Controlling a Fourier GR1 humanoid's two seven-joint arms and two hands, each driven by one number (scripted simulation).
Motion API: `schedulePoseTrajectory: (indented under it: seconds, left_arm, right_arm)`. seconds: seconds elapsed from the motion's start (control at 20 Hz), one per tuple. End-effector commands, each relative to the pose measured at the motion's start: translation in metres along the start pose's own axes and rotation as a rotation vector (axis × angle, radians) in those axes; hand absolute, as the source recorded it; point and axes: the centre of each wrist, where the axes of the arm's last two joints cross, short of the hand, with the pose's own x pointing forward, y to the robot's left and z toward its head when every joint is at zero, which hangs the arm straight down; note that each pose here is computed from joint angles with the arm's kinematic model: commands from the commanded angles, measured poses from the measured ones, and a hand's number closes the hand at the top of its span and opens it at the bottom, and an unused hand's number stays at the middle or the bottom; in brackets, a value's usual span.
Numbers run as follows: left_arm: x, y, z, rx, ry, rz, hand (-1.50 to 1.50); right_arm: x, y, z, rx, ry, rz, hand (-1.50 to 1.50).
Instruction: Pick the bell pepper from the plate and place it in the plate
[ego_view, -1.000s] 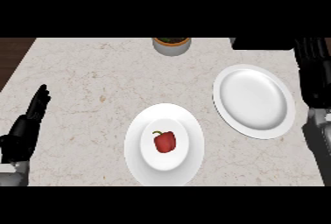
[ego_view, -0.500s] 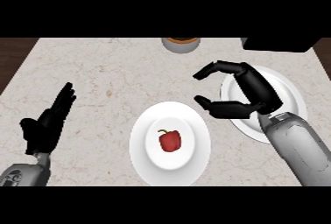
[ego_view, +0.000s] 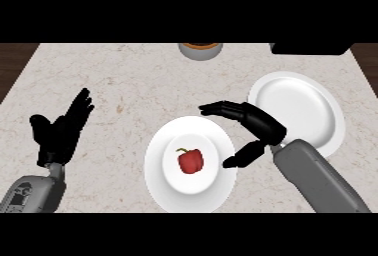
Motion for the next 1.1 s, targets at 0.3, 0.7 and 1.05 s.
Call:
schedulePoseTrajectory:
  seconds: [0.3,0.7,1.05]
  left_arm:
    - [-0.018,-0.002,-0.011,0.001,0.021,0.003,0.00]
    - [-0.004,0.017,0.006,0.006,0.032,0.009,0.00]
    - [0.008,0.005,-0.006,0.018,0.020,-0.009,0.00]
  right_arm:
    - [-0.001,-0.004,-0.012,0.185,0.052,0.189,-1.50]
    - [0.029,0.026,-0.033,0.384,0.199,0.316,-1.50]
    - [0.049,0.057,-0.061,0.429,0.244,0.513,-1.50]
